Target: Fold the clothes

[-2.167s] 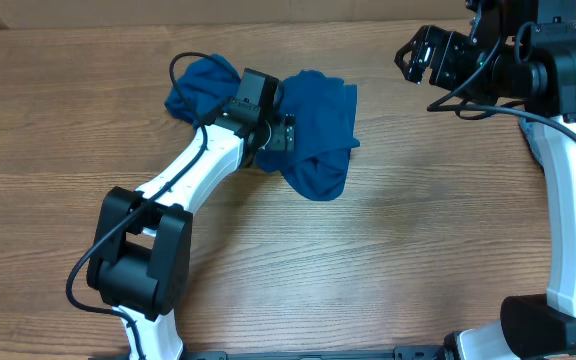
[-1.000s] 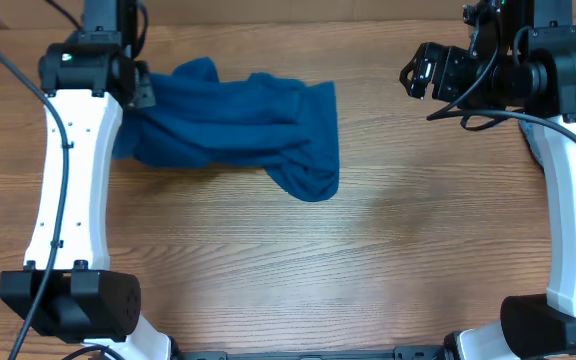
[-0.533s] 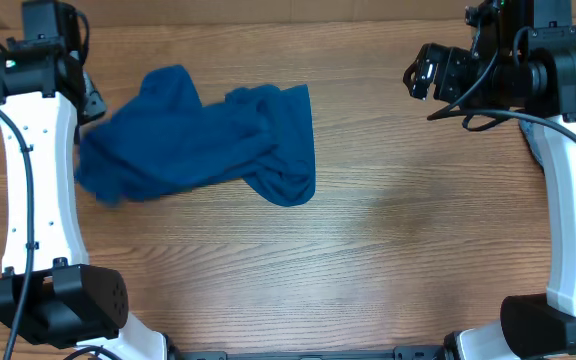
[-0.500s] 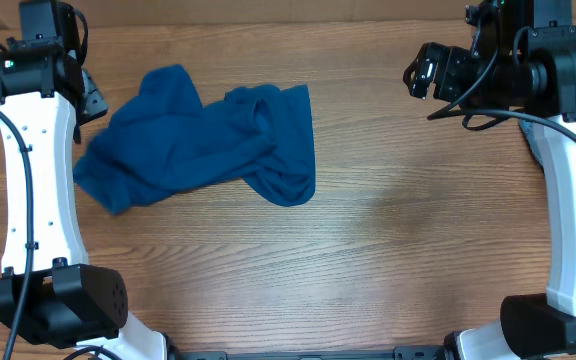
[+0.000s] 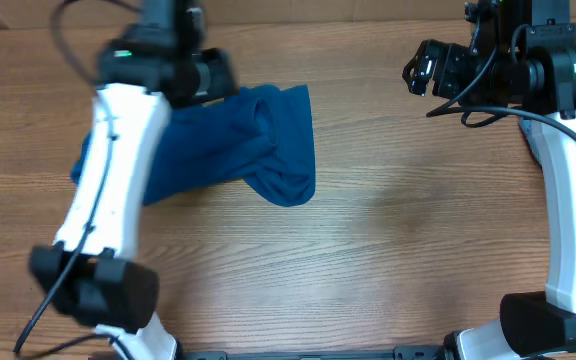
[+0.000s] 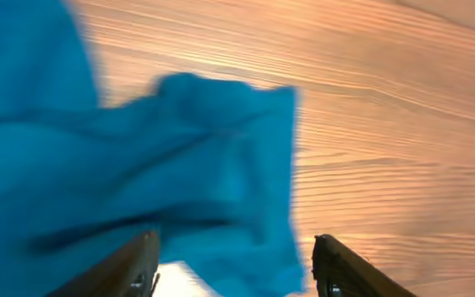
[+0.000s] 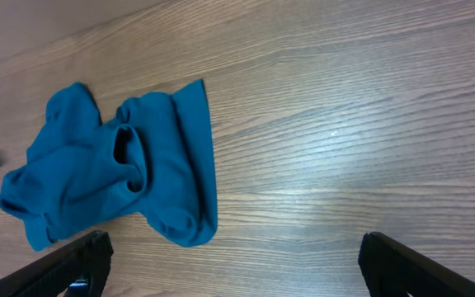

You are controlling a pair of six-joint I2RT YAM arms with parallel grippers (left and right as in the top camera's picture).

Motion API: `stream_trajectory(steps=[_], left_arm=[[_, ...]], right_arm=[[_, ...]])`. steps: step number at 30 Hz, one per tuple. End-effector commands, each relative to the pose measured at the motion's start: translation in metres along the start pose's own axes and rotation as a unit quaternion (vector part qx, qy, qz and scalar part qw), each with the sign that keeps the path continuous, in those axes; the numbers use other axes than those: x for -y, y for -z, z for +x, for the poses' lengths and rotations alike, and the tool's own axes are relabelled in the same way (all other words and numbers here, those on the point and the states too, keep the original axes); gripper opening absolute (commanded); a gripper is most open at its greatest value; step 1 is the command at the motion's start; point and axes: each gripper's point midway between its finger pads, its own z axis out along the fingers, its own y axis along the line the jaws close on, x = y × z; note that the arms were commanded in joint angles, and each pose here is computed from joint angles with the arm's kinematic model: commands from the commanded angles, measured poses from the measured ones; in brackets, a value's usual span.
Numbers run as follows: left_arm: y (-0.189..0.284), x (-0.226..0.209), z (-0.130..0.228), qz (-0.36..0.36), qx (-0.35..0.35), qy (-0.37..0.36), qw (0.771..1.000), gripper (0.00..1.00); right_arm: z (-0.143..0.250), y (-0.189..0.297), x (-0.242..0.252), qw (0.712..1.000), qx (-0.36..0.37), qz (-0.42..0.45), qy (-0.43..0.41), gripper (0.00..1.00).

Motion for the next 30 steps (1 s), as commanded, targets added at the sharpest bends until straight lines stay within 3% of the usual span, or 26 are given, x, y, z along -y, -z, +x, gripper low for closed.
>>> stream_trajectory(steps=[1, 5, 11, 16, 25, 30], left_arm=[[-0.073, 0.018, 0.033, -0.013, -0.06, 0.053, 0.997, 0.61], [-0.117, 0.013, 0.057, -0.04, -0.1, 0.104, 0.989, 0.48], [-0.138, -0.007, 0.061, -0.089, -0.096, 0.107, 0.986, 0.52], [-0.139, -0.005, 0.056, -0.081, -0.089, 0.068, 0.99, 0.56], [-0.09, -0.003, 0.022, -0.101, -0.02, 0.006, 0.995, 0.54], [-0.071, -0.006, 0.018, -0.116, -0.003, 0.005, 0.993, 0.64]], right_arm=[[0.003, -0.001, 0.003, 1.0, -0.007, 0.005, 0.001, 1.0], [0.009, -0.001, 0.005, 1.0, -0.02, 0.01, -0.002, 1.0], [0.009, -0.001, 0.005, 1.0, -0.02, 0.01, -0.002, 1.0], [0.008, -0.001, 0.004, 1.0, -0.017, 0.009, -0.001, 1.0], [0.007, -0.001, 0.004, 1.0, -0.015, 0.008, -0.001, 1.0], [0.006, -0.001, 0.004, 1.0, -0.015, 0.008, -0.001, 1.0]])
